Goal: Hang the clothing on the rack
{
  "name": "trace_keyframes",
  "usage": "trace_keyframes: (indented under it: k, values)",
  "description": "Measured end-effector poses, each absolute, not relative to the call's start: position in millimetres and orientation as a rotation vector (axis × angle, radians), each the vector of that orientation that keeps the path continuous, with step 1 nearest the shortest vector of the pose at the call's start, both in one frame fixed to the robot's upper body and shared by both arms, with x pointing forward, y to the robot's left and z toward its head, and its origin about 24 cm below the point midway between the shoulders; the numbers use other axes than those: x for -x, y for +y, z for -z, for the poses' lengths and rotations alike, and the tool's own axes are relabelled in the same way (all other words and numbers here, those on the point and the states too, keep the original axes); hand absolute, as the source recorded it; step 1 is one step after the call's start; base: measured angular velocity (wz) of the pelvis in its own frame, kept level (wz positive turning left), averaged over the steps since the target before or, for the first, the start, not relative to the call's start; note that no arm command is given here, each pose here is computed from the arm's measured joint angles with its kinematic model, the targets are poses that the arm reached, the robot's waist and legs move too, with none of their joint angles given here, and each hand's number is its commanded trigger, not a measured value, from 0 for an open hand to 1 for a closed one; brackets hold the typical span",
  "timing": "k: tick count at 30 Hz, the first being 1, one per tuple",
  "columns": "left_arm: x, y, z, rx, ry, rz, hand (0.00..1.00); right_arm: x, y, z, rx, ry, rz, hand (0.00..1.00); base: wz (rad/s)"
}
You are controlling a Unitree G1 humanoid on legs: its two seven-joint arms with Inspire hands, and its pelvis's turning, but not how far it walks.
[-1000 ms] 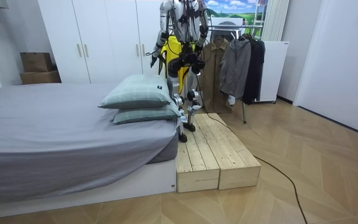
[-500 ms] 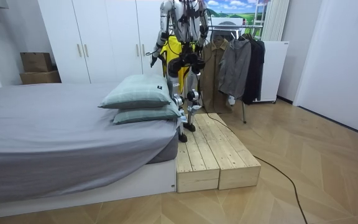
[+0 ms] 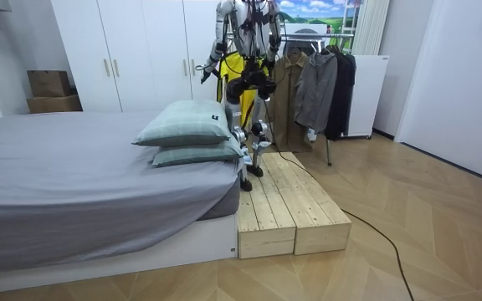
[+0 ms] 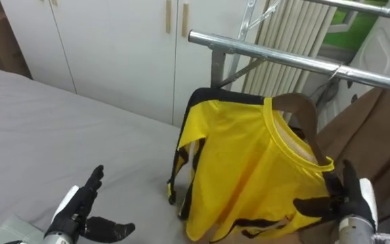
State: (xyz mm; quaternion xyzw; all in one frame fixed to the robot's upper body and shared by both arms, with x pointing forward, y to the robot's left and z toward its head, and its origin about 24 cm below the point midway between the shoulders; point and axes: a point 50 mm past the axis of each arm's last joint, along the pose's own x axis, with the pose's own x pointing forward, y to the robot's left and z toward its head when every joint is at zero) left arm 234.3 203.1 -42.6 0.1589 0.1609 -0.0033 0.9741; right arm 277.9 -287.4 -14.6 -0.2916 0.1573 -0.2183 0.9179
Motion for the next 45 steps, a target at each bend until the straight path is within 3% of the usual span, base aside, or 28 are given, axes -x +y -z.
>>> trace_keyframes:
  k: [4,13,28,45]
  values:
    - [-234.2,199.6,43.1,-0.320,0.323,0.011,0.00,-285.7,-283.5,-8.4,0.852,0.135,0.515,0.00,-0.04]
    - [-233.9,195.8,43.9,-0.324,0.328,0.019,0.00,-290.6,-283.5,-29.8,0.917,-0.027,0.681,0.00,-0.04]
    - [-235.8,186.8,29.4,-0.312,0.260,0.041,0.00,-293.3,-288.3,-54.3,0.925,-0.154,0.766,0.00,-0.03]
    - [-225.7,185.8,37.7,-0.311,0.296,0.052,0.00,-289.2,-280.4,-60.9,0.938,-0.227,0.748,0.00,-0.04]
